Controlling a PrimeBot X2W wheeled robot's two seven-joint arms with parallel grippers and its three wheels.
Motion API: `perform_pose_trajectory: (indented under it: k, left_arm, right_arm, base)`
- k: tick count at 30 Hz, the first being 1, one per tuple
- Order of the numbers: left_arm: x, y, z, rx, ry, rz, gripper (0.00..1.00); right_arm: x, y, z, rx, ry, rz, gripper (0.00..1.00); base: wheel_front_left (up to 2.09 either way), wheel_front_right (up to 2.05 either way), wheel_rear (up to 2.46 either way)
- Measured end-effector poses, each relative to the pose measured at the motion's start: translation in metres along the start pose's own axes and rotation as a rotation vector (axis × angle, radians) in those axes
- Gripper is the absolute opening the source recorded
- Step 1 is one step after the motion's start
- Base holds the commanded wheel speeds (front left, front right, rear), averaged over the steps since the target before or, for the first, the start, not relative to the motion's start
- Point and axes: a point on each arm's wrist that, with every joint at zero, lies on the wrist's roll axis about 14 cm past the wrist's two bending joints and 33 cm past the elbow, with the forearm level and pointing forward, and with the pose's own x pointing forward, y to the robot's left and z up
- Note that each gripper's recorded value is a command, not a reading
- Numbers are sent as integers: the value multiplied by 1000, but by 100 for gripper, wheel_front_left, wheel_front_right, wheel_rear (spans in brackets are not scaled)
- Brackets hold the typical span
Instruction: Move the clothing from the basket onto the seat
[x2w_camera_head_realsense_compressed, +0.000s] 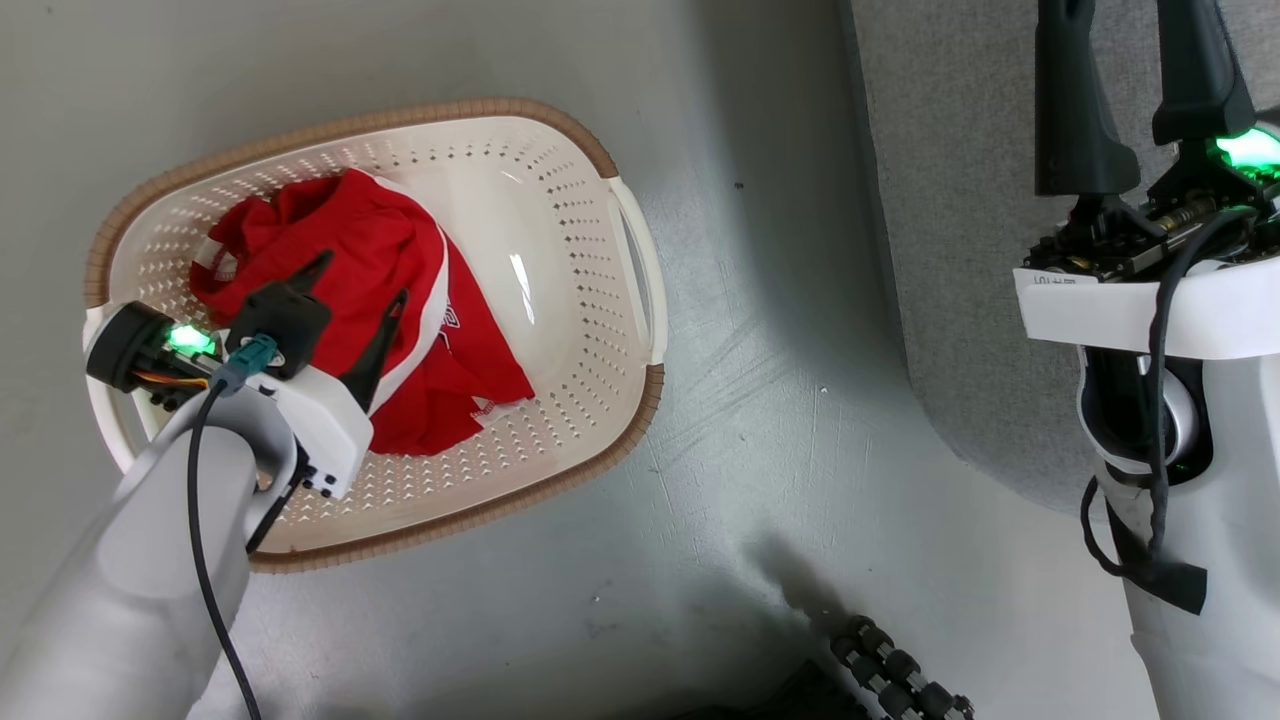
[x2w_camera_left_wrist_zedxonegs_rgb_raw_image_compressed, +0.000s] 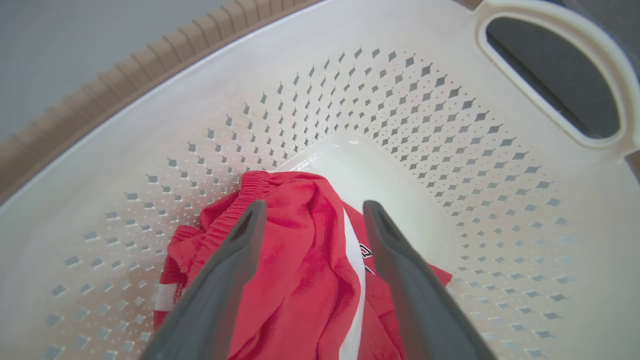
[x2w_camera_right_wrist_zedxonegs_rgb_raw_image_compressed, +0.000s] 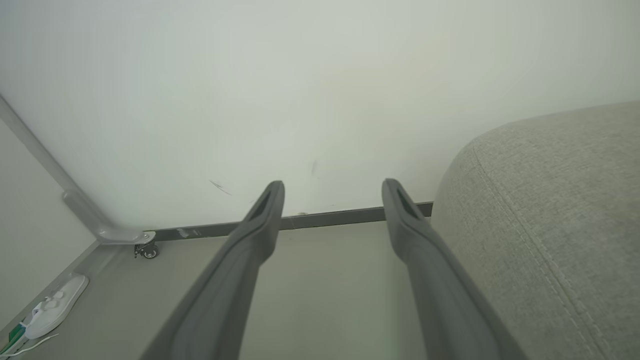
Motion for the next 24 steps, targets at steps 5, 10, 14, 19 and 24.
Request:
perform_pose_trajectory:
  k: [5, 10, 14, 19, 24]
  left_arm:
    - [7, 5, -8, 22, 23, -2, 100]
    - [14, 5, -11, 53, 35, -15, 100]
    - [19, 0, -20, 86, 59, -41, 100]
    - [23, 3, -30, 119, 95, -36, 100]
    - [29, 8, -36, 128, 112, -11, 100]
  right_arm:
    - [3, 1, -5, 11, 4, 7, 100]
    - [3, 2, -11, 21, 18, 11, 100]
    - [2, 1, -16, 21, 29, 8, 100]
    - [0, -2, -19, 27, 37, 1, 100]
    - [4, -2, -17, 30, 29, 7, 100]
  base:
    - [0, 0, 0]
    - [0, 0, 0]
    - [0, 0, 0]
    - [0, 0, 0]
    - [0, 0, 0]
